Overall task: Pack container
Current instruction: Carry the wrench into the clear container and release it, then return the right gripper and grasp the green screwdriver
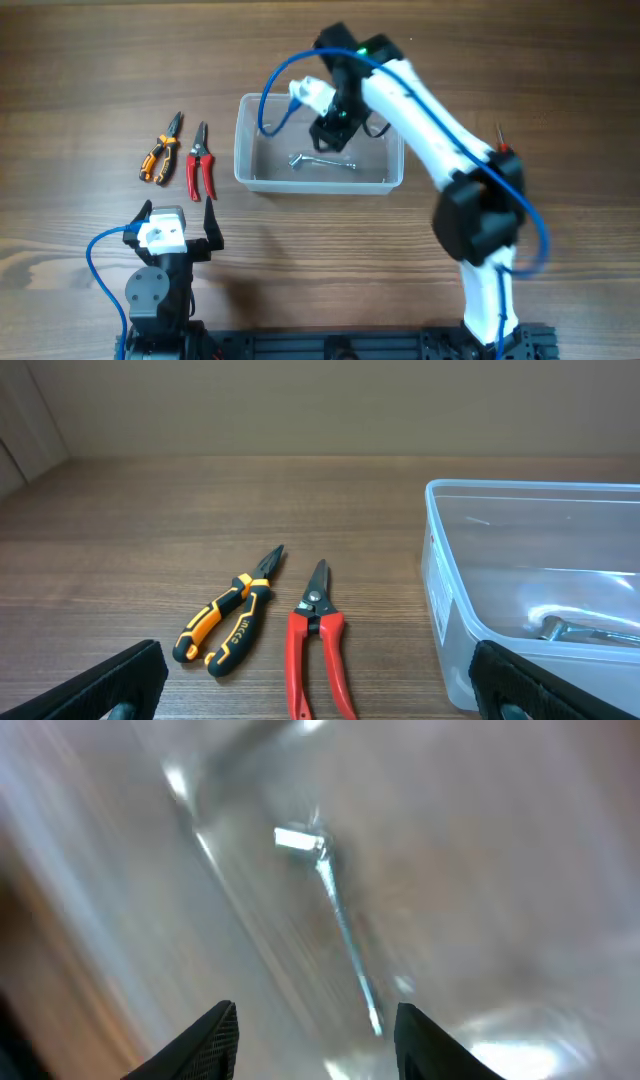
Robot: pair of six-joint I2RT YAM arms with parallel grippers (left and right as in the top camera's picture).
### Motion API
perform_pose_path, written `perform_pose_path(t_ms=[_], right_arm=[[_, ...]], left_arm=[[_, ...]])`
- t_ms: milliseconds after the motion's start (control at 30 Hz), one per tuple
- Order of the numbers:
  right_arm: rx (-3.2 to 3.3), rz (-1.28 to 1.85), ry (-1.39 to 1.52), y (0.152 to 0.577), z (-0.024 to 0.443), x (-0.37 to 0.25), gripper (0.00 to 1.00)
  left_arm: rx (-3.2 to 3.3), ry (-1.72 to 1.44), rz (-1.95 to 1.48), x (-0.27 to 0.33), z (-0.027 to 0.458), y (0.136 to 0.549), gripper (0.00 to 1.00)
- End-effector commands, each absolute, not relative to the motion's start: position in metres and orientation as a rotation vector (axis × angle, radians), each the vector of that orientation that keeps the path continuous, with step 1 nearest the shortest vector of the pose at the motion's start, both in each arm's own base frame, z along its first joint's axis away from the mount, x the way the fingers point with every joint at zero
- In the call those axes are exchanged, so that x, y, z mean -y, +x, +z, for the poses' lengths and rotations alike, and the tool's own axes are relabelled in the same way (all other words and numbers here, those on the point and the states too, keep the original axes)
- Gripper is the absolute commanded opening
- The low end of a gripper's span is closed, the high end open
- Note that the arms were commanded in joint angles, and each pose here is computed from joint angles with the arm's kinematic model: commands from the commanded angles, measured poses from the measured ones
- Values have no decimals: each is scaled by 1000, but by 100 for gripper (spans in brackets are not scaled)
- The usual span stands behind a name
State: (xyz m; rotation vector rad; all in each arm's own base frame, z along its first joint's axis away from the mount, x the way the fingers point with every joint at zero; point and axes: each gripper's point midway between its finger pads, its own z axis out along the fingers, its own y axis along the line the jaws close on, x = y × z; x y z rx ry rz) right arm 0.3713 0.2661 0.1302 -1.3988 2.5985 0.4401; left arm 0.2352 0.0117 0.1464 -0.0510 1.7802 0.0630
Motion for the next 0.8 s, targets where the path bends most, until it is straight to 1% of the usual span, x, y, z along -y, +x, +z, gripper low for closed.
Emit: perform_pose_path(t_ms=[0,33,100,133,200,300,367,467,533,633,767], right_arm=[[-2470,210,-858,398,271,-206,51],[-2486,99,-714,403,285,-171,51],[-2572,34,-573,402,284,-122,50],[-2669,23,-464,399,270,-90,50],[-2762,40,-318,401,247,-54,50],[-2860,76,-151,408,197,-19,49],[-2935,79,-119,405,156,-10,47],[-3010,146,-128,396,103,-18,46],[-3025,214,-135,392,80,-26,46],[-3063,234,-132,376,40,-27,47],[-3084,236,-132,362,15,-27,47]], left_arm=[[-1777,-36,67,-11,145,235,100],[-1777,-36,67,-11,145,235,100],[-1777,-36,67,-11,145,235,100],[-1777,-36,67,-11,145,235,100],[-1777,-36,67,-11,145,235,100],[-1777,-36,67,-11,145,235,100],[-1777,-36,67,-11,145,235,100],[-1777,-36,67,-11,145,235,100],[-1777,-36,67,-11,145,235,100],[-1777,-36,67,-11,145,235,100],[-1777,-36,67,-11,145,235,100]])
